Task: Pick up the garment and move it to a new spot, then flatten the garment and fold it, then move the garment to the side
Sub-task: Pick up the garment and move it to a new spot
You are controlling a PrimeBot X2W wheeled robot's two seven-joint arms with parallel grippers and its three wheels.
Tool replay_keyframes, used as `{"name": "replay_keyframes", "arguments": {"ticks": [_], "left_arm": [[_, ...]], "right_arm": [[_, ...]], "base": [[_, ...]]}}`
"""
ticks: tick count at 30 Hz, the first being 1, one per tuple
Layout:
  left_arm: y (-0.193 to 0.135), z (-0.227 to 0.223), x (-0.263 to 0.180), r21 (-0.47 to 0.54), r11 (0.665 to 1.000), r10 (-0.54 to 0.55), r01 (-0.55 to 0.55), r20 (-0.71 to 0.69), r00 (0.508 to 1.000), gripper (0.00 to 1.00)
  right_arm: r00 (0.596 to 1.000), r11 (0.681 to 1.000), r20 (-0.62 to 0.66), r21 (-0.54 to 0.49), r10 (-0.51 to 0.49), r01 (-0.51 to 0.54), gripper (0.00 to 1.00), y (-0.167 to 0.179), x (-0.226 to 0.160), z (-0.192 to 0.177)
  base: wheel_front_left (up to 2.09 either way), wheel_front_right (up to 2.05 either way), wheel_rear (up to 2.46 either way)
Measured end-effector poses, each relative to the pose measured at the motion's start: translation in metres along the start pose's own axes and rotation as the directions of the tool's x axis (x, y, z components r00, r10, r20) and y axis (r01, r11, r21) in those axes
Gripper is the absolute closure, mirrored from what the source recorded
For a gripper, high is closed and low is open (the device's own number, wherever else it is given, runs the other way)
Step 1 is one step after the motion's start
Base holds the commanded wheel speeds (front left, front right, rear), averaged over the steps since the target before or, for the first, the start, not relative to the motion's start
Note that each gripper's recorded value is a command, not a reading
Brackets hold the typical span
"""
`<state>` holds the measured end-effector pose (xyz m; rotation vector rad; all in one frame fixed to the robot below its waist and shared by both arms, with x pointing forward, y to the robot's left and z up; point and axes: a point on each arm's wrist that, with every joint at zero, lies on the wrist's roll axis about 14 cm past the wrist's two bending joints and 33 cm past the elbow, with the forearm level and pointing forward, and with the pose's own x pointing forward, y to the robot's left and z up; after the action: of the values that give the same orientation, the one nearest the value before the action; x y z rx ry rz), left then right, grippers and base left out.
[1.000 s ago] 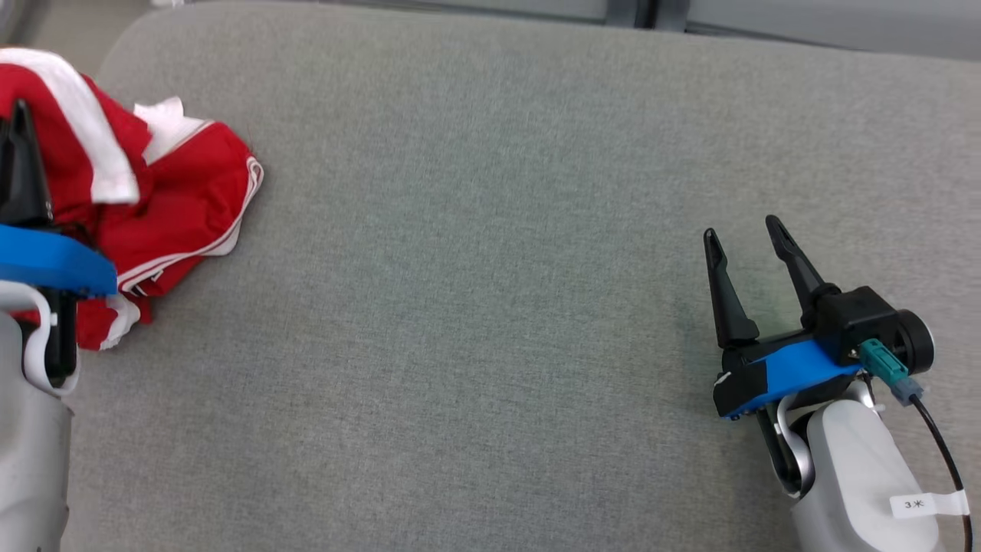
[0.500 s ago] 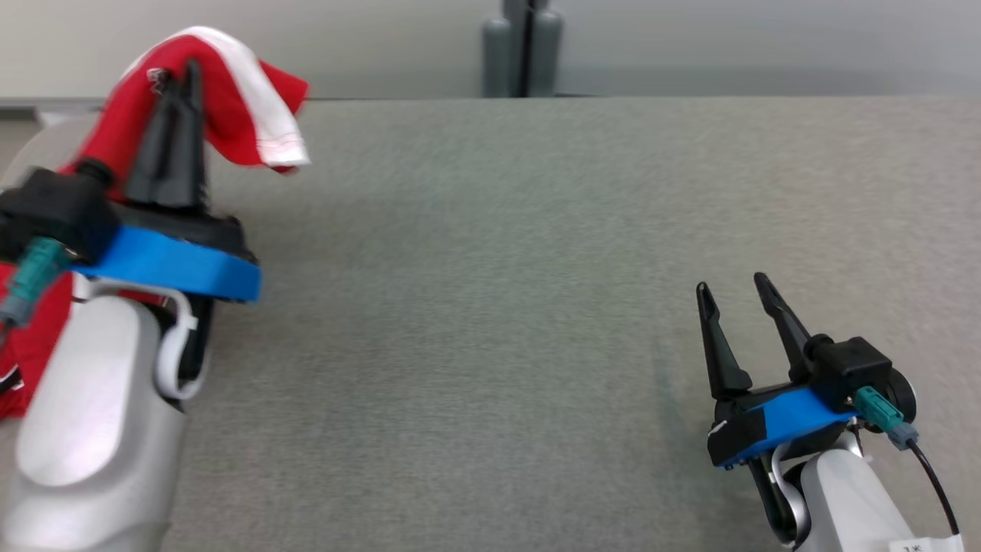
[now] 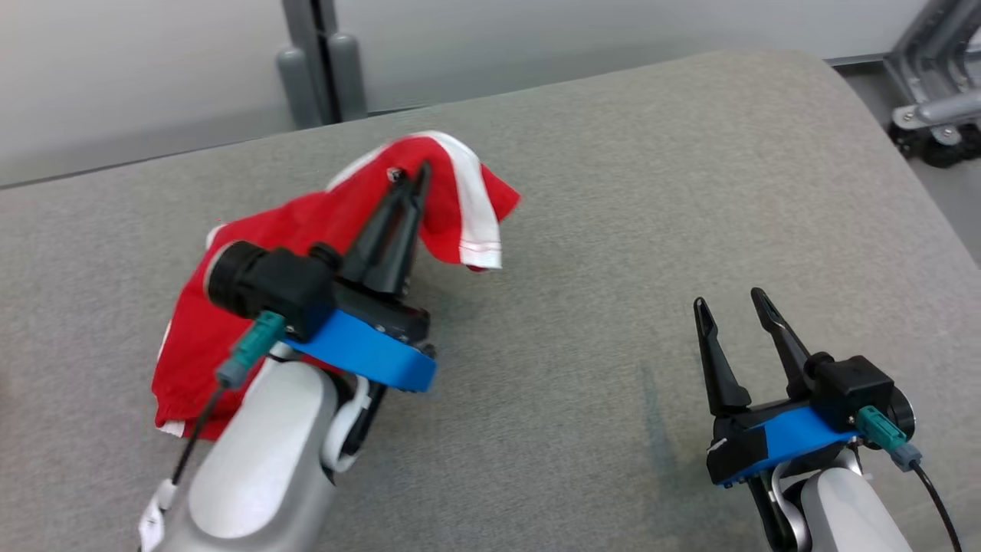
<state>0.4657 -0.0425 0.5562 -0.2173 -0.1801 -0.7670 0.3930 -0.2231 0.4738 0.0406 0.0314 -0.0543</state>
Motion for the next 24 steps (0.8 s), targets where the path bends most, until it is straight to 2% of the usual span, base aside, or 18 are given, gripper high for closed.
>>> {"name": "replay_keyframes", "arguments": {"ticks": [4,6,7,8,9,13,17,21,24], "left_arm": [[-0.043,-0.014,0.008,-0.041,0.993,-0.11,0.109,-0.022,0.994,1.0],[-0.053,-0.023,0.005,-0.055,0.991,-0.127,0.124,-0.045,0.991,1.0],[-0.055,-0.028,0.002,-0.053,0.991,-0.13,0.127,-0.063,0.99,0.91],[-0.054,-0.035,-0.002,-0.055,0.991,-0.124,0.119,-0.085,0.989,0.49],[-0.052,-0.042,-0.008,-0.057,0.993,-0.112,0.107,-0.11,0.988,0.0],[-0.029,-0.058,-0.03,-0.029,0.999,-0.034,0.029,-0.179,0.983,0.0],[0.003,-0.065,-0.06,0.0,0.996,0.089,-0.092,-0.227,0.97,0.0],[0.034,-0.061,-0.091,0.034,0.976,0.218,-0.216,-0.237,0.947,0.0],[0.054,-0.052,-0.114,0.058,0.949,0.315,-0.31,-0.224,0.922,0.0]], "right_arm": [[0.999,0.999,0.007,-0.002,-0.035,0.035,0.0,-0.011,-0.009,0.003],[0.999,0.999,0.01,0.001,-0.042,0.042,0.0,-0.014,-0.012,0.004],[0.999,0.999,0.011,0.001,-0.044,0.044,0.0,-0.014,-0.012,0.005],[0.999,0.999,0.012,0.004,-0.045,0.045,0.0,-0.014,-0.013,0.005],[0.999,0.999,0.012,0.006,-0.043,0.043,0.0,-0.014,-0.013,0.005],[1.0,1.0,0.022,0.016,-0.02,0.019,0.0,-0.005,-0.01,0.007],[0.999,1.0,0.033,0.025,0.019,-0.02,0.0,0.008,-0.003,0.01],[0.997,0.997,0.045,0.03,0.063,-0.065,0.0,0.024,0.002,0.014],[0.994,0.995,0.059,0.03,0.092,-0.094,0.0,0.034,0.005,0.019]], "base": [[0.0,0.0,0.0],[0.0,0.0,0.0],[0.0,0.0,0.0],[0.0,0.0,0.0],[0.0,0.0,0.0],[0.0,0.0,0.0],[0.0,0.0,0.0],[0.0,0.0,0.0],[0.0,0.0,0.0]]}}
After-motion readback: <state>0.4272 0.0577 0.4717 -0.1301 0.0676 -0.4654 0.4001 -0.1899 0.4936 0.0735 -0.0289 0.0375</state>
